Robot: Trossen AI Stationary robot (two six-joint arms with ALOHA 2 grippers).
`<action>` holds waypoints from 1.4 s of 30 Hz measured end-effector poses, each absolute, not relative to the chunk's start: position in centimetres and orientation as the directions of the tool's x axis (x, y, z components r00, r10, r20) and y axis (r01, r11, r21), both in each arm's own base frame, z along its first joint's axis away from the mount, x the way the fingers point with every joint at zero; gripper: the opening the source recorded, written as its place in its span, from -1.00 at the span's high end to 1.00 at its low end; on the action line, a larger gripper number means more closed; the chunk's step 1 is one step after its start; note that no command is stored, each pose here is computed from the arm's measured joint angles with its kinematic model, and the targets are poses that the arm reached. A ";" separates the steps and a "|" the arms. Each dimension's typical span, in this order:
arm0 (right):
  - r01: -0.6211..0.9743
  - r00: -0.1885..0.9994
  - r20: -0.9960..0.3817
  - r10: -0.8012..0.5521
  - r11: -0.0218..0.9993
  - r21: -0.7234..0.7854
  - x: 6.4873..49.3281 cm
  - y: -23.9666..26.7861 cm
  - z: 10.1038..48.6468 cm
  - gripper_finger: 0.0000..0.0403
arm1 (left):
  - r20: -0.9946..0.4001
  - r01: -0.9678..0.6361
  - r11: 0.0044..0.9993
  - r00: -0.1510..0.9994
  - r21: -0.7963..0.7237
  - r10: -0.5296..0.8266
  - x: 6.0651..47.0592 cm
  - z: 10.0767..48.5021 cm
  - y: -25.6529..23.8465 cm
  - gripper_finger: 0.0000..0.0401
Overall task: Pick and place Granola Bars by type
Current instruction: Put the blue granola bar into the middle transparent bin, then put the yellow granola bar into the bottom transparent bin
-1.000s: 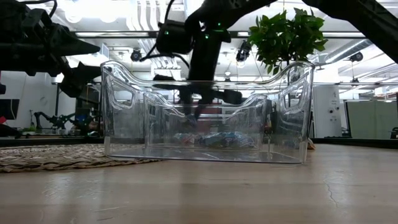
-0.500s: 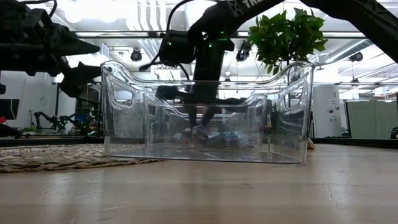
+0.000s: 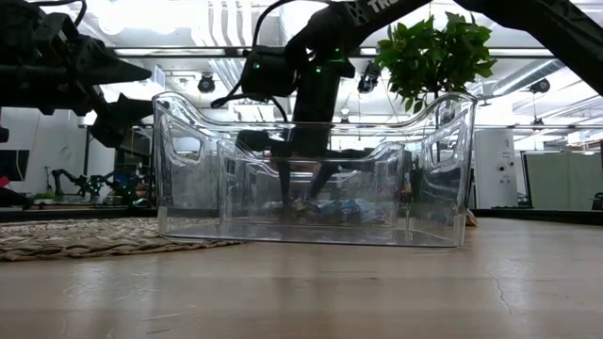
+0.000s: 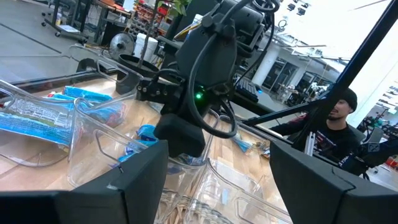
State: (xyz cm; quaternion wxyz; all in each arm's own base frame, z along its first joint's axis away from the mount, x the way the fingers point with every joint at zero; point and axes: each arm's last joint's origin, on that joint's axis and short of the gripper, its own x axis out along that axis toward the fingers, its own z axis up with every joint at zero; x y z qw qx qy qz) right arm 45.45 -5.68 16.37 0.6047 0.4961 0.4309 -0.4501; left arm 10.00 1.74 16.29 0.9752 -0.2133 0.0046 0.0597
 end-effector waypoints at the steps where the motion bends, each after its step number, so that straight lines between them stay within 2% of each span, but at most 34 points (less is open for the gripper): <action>1: 0.972 0.221 -0.968 -0.120 0.102 0.209 45.4 -5.8 16.4 0.33 | -0.034 -0.119 0.902 0.993 -0.415 0.115 10.0 16.3 1.7 -0.30; 9: 0.975 0.217 -0.957 -0.192 0.079 0.206 44.6 -5.9 18.5 0.20 | -0.034 -0.118 0.902 0.993 -0.415 0.114 10.0 16.3 1.7 -0.30; 18: 0.967 0.247 -0.898 -0.363 0.035 0.252 43.6 -4.5 22.2 0.25 | -0.033 -0.118 0.902 0.993 -0.416 0.114 10.0 16.3 1.7 -0.30; 23: 0.955 0.296 -0.857 -0.423 0.108 0.276 42.8 -3.6 24.8 0.24 | -0.033 -0.118 0.902 0.993 -0.415 0.114 10.0 16.3 1.7 -0.30; 28: 0.950 0.311 -0.832 -0.459 0.138 0.279 41.2 -2.1 26.6 0.12 | -0.033 -0.118 0.902 0.993 -0.416 0.114 10.0 16.3 1.7 -0.30; 42: 0.961 0.258 -0.813 -0.522 0.049 0.274 32.3 0.2 26.5 -0.31 | -0.034 -0.118 0.902 0.993 -0.415 0.114 10.0 16.3 1.7 -0.30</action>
